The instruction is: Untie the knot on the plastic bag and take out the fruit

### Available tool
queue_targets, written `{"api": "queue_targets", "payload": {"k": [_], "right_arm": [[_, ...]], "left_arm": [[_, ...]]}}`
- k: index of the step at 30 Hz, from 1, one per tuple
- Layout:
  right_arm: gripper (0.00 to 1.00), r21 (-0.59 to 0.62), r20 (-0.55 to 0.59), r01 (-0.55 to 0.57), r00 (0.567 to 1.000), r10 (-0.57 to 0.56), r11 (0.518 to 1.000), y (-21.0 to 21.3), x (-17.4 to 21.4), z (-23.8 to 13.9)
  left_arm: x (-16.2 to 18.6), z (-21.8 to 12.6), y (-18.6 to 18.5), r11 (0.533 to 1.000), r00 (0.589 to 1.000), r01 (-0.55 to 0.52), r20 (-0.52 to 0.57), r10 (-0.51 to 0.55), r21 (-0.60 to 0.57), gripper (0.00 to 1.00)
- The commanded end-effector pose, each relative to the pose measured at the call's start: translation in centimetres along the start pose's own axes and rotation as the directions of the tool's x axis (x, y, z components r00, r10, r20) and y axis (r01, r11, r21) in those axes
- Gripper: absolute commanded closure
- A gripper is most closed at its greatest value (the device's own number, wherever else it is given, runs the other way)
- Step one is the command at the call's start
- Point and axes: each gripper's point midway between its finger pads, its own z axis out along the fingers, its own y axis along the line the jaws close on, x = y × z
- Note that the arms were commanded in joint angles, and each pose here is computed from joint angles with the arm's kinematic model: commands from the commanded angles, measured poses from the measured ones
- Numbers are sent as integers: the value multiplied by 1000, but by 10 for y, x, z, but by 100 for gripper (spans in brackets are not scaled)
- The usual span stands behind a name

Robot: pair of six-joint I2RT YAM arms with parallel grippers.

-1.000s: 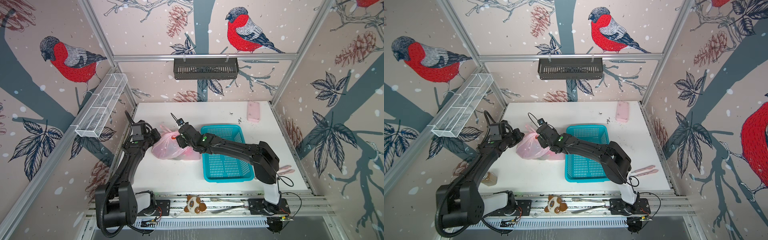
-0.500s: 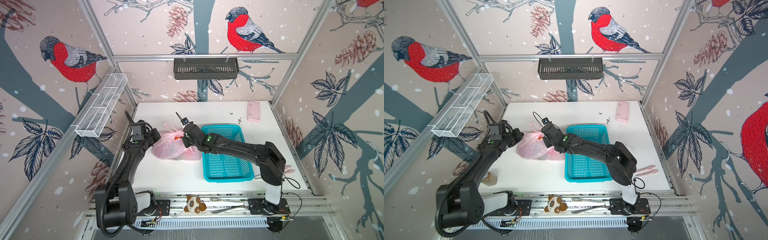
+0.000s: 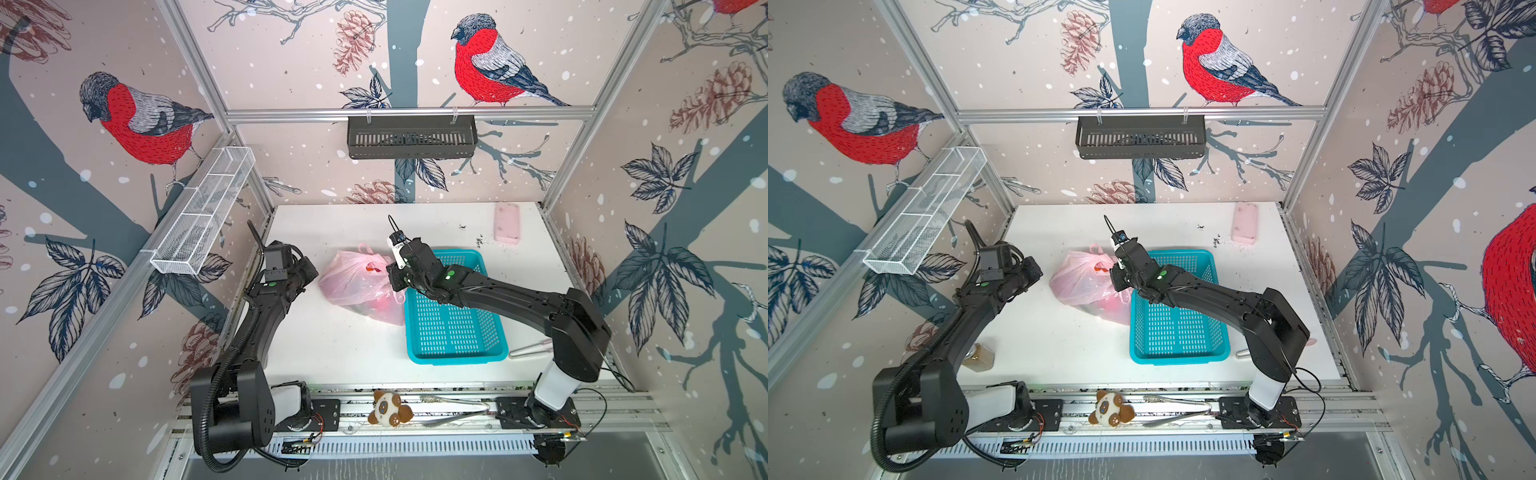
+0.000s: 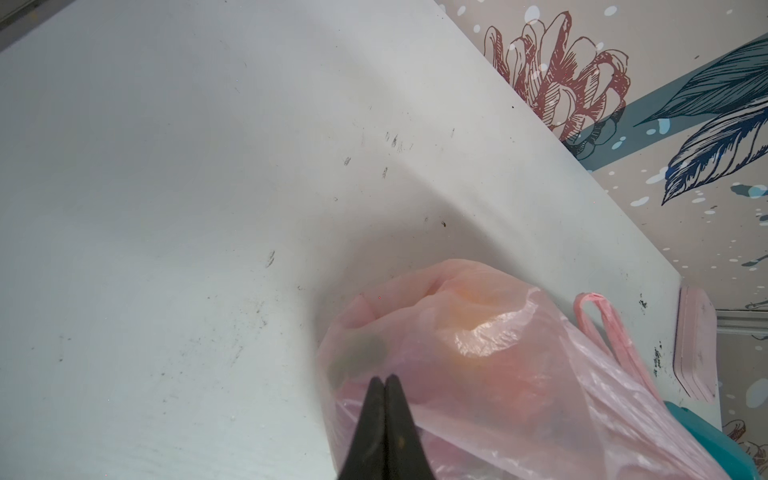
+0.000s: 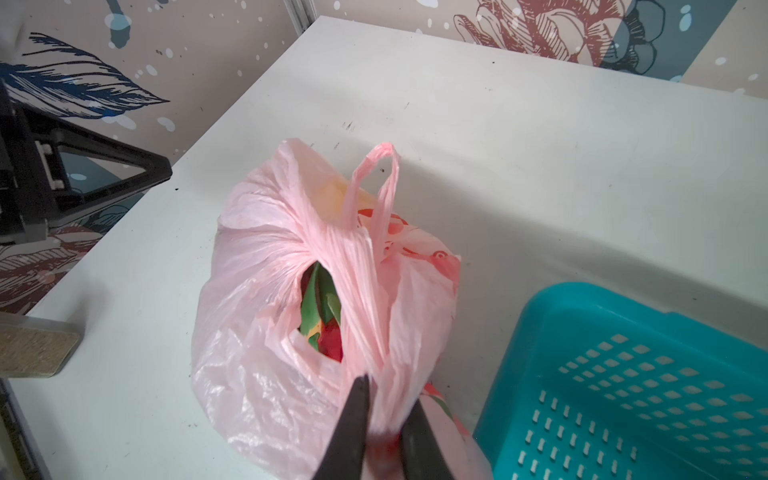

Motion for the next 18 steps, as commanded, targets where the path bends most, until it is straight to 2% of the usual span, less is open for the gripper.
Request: {"api": "queue_targets", "payload": {"k": [1, 5, 10, 15, 18], "right_arm": [[85, -90, 20, 25, 1000, -23, 996, 17, -8, 0], [85, -100, 3, 52, 999, -52, 994, 27, -6, 10], [86, -109, 9, 73, 997, -73, 991, 36, -9, 17], [86, -105, 16, 100, 995, -98, 989, 43, -10, 20], [87, -87, 18, 139, 990, -138, 986, 49, -8, 20]], "left_arm": [[-9, -5, -22, 994, 999, -40, 14, 39, 99, 96], [1, -14, -45, 980, 994, -94, -31, 100, 174, 69], [29, -24, -81, 949, 971, -171, -120, 209, 263, 35], [40, -24, -96, 931, 970, -112, -166, 178, 347, 16], [43, -19, -101, 924, 970, -77, -187, 157, 376, 14]]}}
